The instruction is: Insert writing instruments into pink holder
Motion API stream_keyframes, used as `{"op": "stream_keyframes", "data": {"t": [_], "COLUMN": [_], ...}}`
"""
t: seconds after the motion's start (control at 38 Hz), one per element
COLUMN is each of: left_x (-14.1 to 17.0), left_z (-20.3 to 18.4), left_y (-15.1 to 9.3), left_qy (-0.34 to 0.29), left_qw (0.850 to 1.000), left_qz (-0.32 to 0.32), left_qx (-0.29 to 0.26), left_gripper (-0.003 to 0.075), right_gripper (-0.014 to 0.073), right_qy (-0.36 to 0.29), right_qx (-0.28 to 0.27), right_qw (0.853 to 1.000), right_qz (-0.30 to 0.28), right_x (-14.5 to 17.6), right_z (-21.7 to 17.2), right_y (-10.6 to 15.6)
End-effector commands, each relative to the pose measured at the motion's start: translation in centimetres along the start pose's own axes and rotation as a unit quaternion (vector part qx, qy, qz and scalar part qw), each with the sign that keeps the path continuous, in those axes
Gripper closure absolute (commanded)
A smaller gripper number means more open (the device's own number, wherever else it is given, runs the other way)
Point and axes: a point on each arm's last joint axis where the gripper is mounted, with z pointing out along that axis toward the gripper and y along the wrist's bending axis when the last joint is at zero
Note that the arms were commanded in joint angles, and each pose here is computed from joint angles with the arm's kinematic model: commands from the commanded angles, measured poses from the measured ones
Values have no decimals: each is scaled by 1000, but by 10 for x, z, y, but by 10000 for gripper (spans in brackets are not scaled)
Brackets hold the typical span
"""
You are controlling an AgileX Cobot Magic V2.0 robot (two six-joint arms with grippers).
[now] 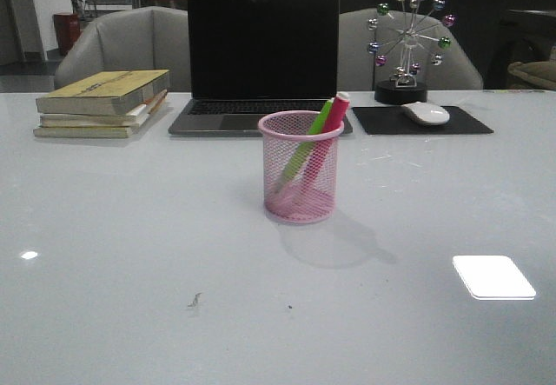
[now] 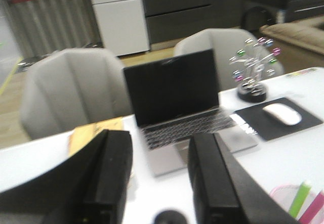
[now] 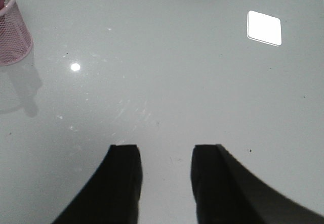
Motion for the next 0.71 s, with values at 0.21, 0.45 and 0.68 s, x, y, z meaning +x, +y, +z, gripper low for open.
{"op": "stream_keyframes", "data": {"t": [0.21,0.45,0.68], "left_x": [63,106,105], "left_z": [-69,-86,-88], "left_y": [4,-4,-3], "left_qy": [-22,-15,-31], "left_qw": [998,998,998], "left_qz": [-16,-34,-33], "left_qx": [-48,-42,-44], "left_gripper": [391,391,391], "right_gripper": [224,224,224], "right_qy": [-57,-57,-57], "right_qx": [7,7,7], "right_qw": [998,998,998], "right_qz": [-8,-8,-7], "right_x": [-14,-14,-14], "right_z": [-8,-8,-8], "right_y": [-3,-3,-3]}}
